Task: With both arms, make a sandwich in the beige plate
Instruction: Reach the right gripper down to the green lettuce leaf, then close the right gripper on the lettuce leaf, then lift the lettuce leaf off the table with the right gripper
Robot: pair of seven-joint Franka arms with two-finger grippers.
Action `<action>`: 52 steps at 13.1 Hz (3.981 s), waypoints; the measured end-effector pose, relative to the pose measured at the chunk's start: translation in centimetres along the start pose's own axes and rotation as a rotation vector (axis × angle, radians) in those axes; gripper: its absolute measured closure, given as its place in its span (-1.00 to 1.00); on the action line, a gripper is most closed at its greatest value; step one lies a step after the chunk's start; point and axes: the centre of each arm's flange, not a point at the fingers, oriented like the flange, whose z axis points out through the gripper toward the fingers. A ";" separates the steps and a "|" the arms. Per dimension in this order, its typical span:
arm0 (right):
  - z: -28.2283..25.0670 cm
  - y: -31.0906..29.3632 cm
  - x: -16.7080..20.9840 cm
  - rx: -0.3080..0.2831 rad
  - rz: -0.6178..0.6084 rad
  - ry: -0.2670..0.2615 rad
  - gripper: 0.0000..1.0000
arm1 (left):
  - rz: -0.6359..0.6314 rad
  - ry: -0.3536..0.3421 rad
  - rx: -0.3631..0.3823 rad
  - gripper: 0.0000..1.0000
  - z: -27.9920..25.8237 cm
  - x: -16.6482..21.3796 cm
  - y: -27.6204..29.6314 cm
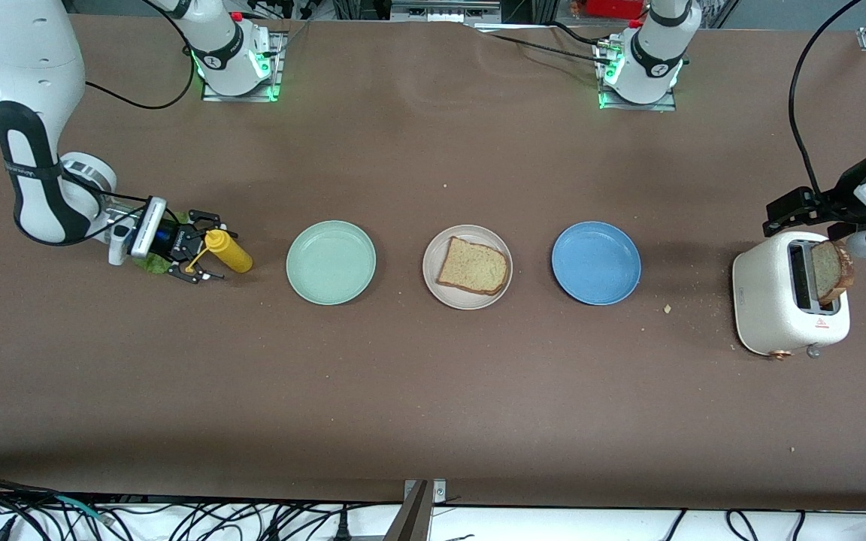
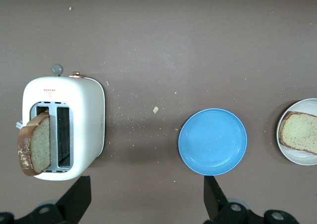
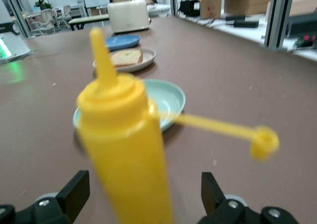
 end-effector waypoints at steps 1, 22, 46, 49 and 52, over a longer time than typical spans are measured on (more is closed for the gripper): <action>-1.2 -0.2 -0.5 0.010 0.024 -0.028 -1.00 | 0.000 0.000 0.000 -1.00 0.0 0.0 0.0; -5.5 3.9 14.4 -0.789 1.127 -0.847 -0.98 | 0.009 -0.015 -0.002 -1.00 0.9 0.4 0.7; -2.5 1.4 5.1 -0.908 1.302 -1.061 0.91 | 0.020 -0.028 -0.002 -1.00 1.6 0.7 1.5; -2.9 1.7 6.4 -0.916 1.291 -1.044 0.91 | 0.020 -0.028 -0.002 -1.00 1.6 0.7 1.5; -4.6 1.7 11.2 -0.889 1.312 -1.058 0.91 | 0.020 -0.028 -0.002 -1.00 1.6 0.7 1.5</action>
